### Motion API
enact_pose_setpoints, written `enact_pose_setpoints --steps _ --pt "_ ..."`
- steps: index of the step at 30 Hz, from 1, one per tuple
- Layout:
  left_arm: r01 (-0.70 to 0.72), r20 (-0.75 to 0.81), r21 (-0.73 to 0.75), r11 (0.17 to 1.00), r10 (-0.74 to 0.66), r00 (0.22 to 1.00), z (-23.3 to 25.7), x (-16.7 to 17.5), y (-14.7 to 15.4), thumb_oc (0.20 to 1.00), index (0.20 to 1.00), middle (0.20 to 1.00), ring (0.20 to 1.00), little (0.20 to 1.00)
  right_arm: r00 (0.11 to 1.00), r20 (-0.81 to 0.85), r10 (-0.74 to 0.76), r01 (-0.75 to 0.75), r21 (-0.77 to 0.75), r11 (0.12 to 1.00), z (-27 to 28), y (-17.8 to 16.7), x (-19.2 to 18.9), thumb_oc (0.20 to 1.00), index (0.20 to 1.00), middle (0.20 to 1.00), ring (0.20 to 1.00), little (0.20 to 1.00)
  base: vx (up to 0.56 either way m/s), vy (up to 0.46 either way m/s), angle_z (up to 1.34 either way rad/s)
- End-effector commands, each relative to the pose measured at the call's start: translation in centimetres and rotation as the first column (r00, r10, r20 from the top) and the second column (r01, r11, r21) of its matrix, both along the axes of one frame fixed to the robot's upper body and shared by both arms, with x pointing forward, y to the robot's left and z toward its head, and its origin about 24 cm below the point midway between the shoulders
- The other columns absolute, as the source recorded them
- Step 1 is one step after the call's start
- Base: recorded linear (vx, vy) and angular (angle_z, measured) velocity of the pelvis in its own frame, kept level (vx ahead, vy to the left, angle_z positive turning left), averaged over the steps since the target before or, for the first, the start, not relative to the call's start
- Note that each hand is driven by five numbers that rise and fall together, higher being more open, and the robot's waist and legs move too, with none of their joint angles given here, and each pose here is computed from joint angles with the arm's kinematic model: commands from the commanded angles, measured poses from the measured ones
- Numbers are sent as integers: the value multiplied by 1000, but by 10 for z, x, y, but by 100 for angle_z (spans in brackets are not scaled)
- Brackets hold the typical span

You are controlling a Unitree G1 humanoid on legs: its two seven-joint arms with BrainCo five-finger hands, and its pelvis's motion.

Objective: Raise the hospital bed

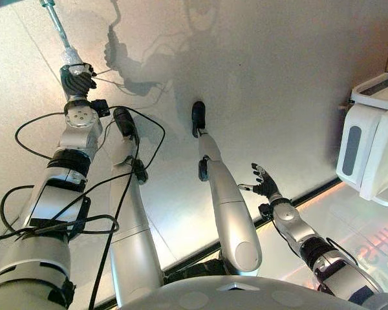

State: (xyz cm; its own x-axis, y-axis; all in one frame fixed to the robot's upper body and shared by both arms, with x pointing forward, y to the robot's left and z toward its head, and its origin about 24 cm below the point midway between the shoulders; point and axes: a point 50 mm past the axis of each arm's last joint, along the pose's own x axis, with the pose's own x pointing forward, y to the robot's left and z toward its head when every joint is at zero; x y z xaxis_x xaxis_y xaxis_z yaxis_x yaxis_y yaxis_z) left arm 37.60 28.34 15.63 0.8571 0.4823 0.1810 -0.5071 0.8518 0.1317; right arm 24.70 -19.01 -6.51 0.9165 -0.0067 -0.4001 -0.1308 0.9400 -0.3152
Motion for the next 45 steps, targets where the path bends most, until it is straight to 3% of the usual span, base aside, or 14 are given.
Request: enact_pose_setpoints --steps 1,4,5,6,7,22,28,31,32,33,34,35,40,45 --pt "39 -34 75 996 -37 999 -8 -5 -3 200 200 200 200 200 1000 -8 -24 24 -41 999 0 -17 -5 1000 1000 1000 1000 1000 -20 -58 0" --pt "34 -37 87 996 -31 999 -8 -6 -1 238 238 238 238 238 1000 -6 -25 25 -44 999 0 -19 -6 1000 1000 1000 1000 1000 -15 -25 1" --pt "35 -38 85 996 -31 999 -10 -6 -2 448 448 448 448 448 1000 -5 -27 27 -45 999 0 -20 -6 1000 1000 1000 1000 1000 0 0 0" --pt "35 -38 85 996 -31 999 -10 -6 -2 448 448 448 448 448 1000 -5 -27 27 -45 999 0 -20 -6 1000 1000 1000 1000 1000 -25 -33 -1" --pt "34 -42 82 996 -31 999 -12 -7 -1 1000 1000 1000 1000 1000 1000 -3 -27 26 -45 999 1 -20 -6 1000 1000 1000 1000 1000 0 0 0" --pt "55 -66 51 997 -52 996 -27 -11 -7 1000 1000 1000 1000 1000 998 -38 -40 38 -48 998 -6 -22 -13 1000 1000 1000 1000 1000 -19 -35 1" --pt "127 -279 10 992 -119 953 -99 -36 -17 1000 1000 1000 1000 1000 991 -99 -92 86 -67 994 -15 -31 -20 1000 1000 1000 1000 1000 -33 -62 12" --pt "117 -425 -36 993 -121 897 -146 -64 -15 1000 1000 1000 1000 1000 985 -115 -127 118 -82 990 -16 -39 -19 1000 1000 1000 1000 1000 -21 -46 8" --pt "125 -562 -15 992 -112 819 -181 -90 -11 1000 1000 1000 1000 1000 978 -135 -157 146 -89 985 -19 -45 -22 1000 1000 1000 1000 1000 30 -29 5" --pt "125 -562 -16 992 -112 819 -181 -90 -11 1000 1000 1000 1000 1000 978 -136 -157 146 -90 985 -19 -45 -22 1000 1000 1000 1000 1000 71 -62 8" --pt "89 -690 -44 995 -95 718 -216 -122 -5 1000 1000 1000 1000 1000 967 -182 -179 162 -104 981 -26 -52 -29 1000 1000 1000 1000 1000 73 -53 8" --pt "83 -735 -51 995 -94 671 -229 -137 -3 1000 1000 1000 1000 1000 963 -200 -183 162 -115 980 -28 -55 -32 1000 1000 1000 1000 1000 101 -79 7" --pt "51 -862 -123 991 -132 489 -273 -204 -6 1000 1000 1000 1000 1000 913 -328 -244 205 -151 967 -47 -71 -64 1000 1000 1000 1000 1000 134 -62 7" --pt "41 -905 -175 984 -177 387 -292 -240 -15 1000 1000 1000 1000 1000 849 -413 -330 298 -140 944 -60 -80 -88 1000 1000 1000 1000 1000 92 -36 8"
